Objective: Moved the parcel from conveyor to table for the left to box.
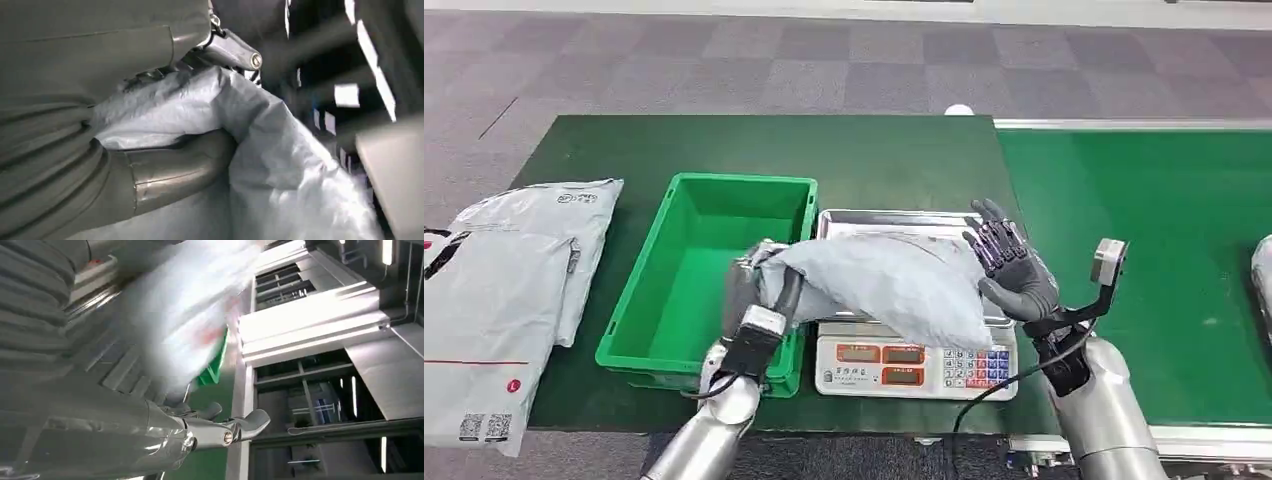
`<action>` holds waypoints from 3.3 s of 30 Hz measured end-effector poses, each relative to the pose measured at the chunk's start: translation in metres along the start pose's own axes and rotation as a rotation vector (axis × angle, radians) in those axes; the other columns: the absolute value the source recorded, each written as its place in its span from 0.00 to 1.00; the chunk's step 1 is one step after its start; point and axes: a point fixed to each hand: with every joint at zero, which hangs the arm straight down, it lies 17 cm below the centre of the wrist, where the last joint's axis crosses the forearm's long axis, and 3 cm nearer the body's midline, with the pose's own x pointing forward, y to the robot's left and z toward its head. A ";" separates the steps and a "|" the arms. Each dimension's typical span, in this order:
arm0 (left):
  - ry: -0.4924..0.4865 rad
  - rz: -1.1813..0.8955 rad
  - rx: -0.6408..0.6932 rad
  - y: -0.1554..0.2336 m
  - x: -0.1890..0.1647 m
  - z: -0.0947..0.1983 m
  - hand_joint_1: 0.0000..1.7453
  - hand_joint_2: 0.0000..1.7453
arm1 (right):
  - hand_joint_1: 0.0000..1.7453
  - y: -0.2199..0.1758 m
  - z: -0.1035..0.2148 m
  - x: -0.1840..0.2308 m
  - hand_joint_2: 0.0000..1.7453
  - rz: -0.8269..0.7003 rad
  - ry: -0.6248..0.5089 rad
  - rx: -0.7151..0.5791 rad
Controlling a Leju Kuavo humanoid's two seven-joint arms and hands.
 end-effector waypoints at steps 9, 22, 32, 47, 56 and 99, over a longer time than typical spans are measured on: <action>-0.066 -0.142 0.110 0.038 0.010 -0.008 1.00 1.00 | 0.00 0.000 0.000 0.001 1.00 0.000 -0.004 -0.001; 0.055 -0.462 0.096 0.070 -0.039 -0.002 1.00 1.00 | 0.00 0.006 -0.002 -0.001 1.00 0.016 -0.006 0.020; 0.102 -0.478 0.091 0.073 -0.055 0.001 1.00 1.00 | 0.00 0.005 -0.005 -0.001 1.00 0.018 -0.005 0.022; 0.039 -0.716 0.064 0.081 -0.041 -0.010 1.00 1.00 | 0.00 0.008 -0.016 -0.002 1.00 0.027 -0.003 0.024; -0.166 -0.699 0.458 0.216 0.039 -0.020 1.00 1.00 | 0.00 0.008 -0.019 -0.007 1.00 0.019 0.006 0.005; 0.282 -0.927 -0.169 0.021 -0.101 0.014 0.00 0.00 | 0.00 0.018 -0.026 -0.003 1.00 0.024 -0.014 0.046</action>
